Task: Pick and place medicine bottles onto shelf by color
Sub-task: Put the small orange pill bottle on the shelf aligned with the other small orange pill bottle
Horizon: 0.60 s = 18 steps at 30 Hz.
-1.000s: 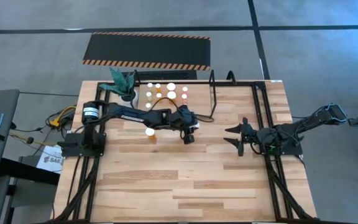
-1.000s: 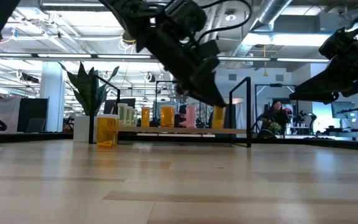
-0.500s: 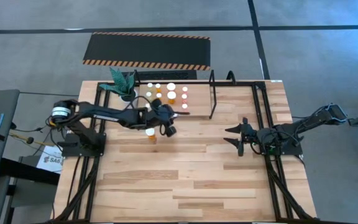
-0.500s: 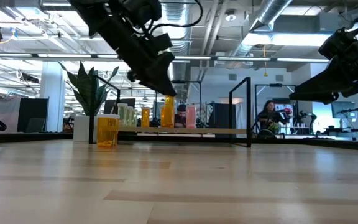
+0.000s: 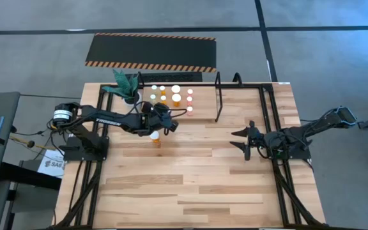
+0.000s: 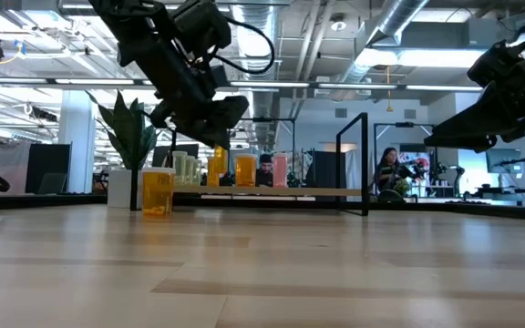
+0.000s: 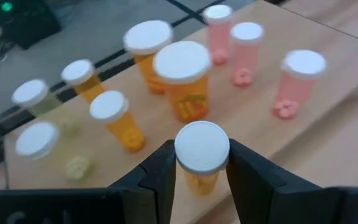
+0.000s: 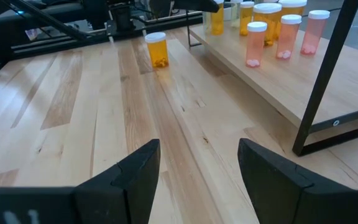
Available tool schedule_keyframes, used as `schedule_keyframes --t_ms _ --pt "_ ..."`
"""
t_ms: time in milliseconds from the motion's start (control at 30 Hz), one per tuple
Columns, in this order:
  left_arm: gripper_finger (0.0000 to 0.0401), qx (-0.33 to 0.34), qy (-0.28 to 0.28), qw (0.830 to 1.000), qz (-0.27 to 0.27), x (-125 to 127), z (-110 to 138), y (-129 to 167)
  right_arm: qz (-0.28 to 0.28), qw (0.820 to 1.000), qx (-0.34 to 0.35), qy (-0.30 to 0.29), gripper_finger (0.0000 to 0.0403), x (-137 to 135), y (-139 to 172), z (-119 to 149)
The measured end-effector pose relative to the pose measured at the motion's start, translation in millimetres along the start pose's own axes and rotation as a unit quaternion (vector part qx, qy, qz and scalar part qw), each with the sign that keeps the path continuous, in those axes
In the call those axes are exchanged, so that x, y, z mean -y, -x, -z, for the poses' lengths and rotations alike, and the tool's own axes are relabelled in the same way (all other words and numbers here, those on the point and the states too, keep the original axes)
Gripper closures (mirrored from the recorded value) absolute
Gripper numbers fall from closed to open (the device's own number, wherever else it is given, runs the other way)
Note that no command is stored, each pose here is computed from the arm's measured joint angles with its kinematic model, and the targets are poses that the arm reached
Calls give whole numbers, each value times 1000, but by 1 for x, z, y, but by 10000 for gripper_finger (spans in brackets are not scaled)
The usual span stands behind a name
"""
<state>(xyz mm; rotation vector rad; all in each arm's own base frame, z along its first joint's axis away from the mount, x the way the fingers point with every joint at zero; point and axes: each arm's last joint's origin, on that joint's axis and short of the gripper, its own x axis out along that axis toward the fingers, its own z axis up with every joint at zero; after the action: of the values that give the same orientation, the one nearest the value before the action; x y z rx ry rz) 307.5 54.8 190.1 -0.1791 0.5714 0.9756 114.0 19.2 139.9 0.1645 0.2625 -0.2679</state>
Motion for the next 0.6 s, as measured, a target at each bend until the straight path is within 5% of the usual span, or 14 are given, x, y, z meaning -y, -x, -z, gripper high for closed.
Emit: schedule_keyframes --t_ms 600 --pt "289 -10 69 996 -63 -10 17 -1 0 1000 0 0 163 0 0 0"
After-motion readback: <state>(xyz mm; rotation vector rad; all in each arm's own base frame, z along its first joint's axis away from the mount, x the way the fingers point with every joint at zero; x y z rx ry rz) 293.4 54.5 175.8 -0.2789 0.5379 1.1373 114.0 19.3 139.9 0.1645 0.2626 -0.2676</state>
